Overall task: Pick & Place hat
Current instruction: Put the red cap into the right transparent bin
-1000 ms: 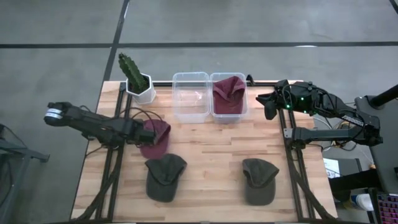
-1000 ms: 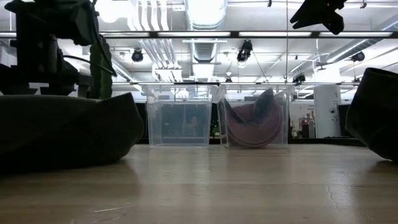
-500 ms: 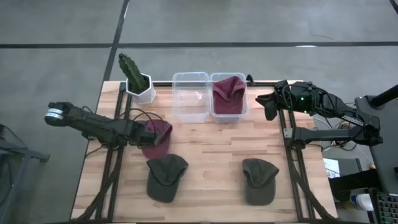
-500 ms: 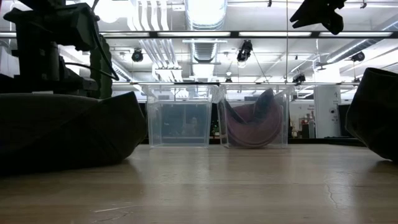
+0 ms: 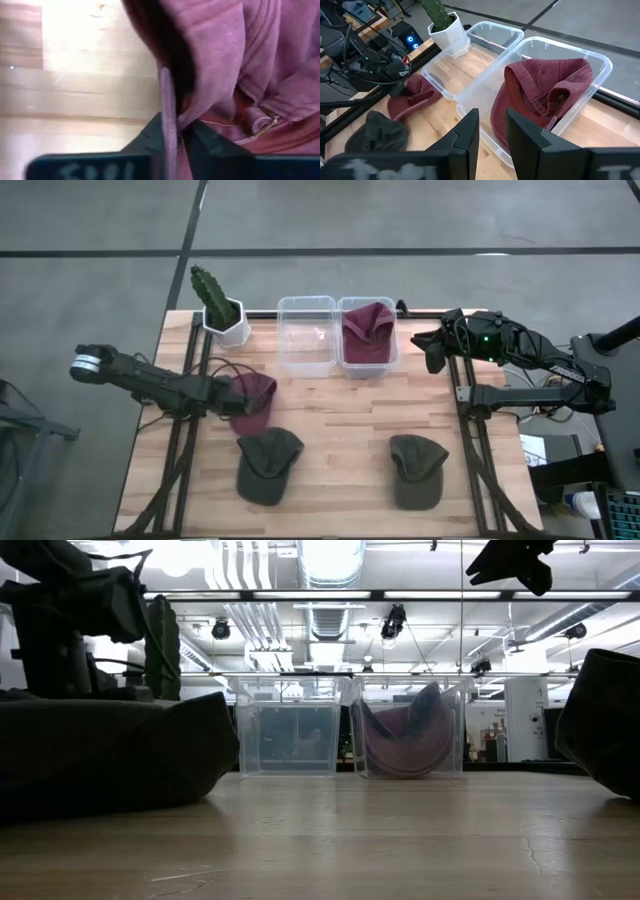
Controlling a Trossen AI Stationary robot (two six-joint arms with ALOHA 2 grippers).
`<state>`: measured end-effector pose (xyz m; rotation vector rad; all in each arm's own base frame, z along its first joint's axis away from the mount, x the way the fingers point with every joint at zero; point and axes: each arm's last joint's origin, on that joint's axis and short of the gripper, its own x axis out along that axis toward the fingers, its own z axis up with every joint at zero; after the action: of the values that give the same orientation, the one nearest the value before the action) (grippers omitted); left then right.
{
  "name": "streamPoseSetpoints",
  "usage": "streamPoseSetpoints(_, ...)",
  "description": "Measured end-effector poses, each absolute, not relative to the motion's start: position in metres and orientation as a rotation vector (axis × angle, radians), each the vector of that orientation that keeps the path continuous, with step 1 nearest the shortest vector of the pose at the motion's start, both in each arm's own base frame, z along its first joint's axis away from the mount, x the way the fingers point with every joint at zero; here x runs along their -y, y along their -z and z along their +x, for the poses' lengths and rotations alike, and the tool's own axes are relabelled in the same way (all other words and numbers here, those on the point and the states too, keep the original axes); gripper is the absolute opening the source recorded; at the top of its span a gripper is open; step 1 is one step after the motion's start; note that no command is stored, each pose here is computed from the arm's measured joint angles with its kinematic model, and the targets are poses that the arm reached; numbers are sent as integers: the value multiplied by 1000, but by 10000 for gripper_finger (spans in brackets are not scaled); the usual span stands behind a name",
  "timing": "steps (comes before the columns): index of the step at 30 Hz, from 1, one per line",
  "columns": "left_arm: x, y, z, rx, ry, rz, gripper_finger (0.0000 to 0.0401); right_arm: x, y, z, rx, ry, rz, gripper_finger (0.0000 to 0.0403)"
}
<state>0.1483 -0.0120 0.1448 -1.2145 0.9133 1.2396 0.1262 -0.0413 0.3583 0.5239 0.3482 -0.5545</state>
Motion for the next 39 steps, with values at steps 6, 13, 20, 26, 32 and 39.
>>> streamPoseSetpoints(6,11,-147,150,-882,-1242,-1188,16,41,-358,126,-348,554,524,89)
streamPoseSetpoints(13,9,-165,152,-811,-1265,-1128,16,41,-358,126,-347,555,528,89)
streamPoseSetpoints(20,6,-211,151,-753,-1338,-1001,14,41,-358,126,-346,556,530,89)
streamPoseSetpoints(26,3,-262,151,-666,-1357,-936,14,41,-358,126,-346,556,531,89)
streamPoseSetpoints(32,2,-305,148,-624,-1333,-923,14,41,-358,126,-344,556,530,89)
streamPoseSetpoints(39,1,-346,139,-613,-1280,-942,13,41,-359,126,-343,555,530,89)
